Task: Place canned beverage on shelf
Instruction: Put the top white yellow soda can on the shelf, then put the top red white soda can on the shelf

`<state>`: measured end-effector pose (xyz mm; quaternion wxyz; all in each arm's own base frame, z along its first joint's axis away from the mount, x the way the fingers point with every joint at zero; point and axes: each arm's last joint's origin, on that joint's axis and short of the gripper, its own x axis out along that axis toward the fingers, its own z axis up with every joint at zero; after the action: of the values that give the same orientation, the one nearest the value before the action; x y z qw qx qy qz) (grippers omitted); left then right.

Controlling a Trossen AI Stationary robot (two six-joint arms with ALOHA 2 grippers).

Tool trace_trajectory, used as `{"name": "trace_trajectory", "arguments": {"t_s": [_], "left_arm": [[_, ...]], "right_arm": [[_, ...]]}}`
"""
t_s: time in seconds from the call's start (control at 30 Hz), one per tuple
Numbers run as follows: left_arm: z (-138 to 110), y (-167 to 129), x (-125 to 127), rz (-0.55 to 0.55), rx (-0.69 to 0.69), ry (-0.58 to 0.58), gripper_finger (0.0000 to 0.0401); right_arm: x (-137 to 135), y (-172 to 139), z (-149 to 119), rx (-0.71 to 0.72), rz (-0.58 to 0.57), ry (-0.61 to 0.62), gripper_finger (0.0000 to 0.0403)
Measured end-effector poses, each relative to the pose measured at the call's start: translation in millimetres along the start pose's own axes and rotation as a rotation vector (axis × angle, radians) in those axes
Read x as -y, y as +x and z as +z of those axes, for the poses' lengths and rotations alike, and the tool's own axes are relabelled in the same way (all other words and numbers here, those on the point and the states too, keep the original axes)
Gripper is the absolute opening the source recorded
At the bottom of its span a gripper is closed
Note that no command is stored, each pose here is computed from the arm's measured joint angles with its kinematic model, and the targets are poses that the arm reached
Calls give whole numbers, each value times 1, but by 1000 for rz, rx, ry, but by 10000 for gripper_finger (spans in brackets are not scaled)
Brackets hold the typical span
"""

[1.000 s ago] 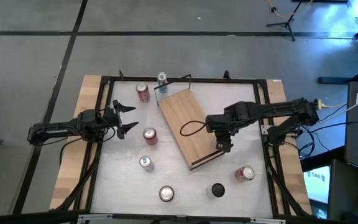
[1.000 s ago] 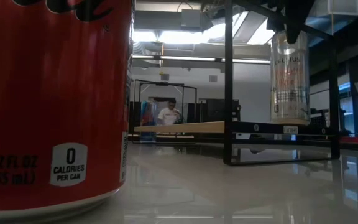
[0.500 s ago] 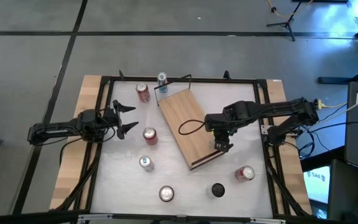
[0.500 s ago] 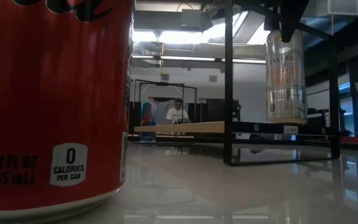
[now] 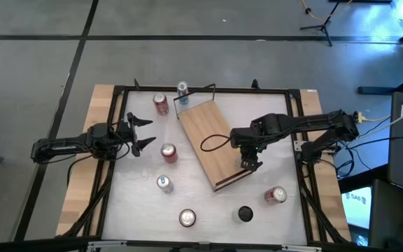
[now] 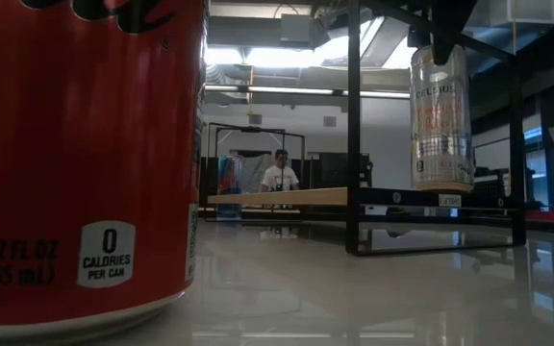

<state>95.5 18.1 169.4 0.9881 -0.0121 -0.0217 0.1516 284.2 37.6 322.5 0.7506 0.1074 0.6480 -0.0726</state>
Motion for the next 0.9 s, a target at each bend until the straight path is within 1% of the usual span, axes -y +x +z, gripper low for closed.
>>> {"name": "trace_trajectory", "arguments": {"t_s": [0.13,0.33,0.47,0.67,0.9], "left_arm": [[0,0,0,0,0,0,350],[0,0,0,0,0,0,350],[0,0,0,0,0,0,350],[0,0,0,0,0,0,350],[0,0,0,0,0,0,350]], "right_arm": [[0,0,0,2,1,0,275],[-1,2,1,-4,8,0,332],[-1,2,1,-5,7,0,357],[-1,2,0,-20,40,0,374],[-2,1,0,-26,56,0,375]]}}
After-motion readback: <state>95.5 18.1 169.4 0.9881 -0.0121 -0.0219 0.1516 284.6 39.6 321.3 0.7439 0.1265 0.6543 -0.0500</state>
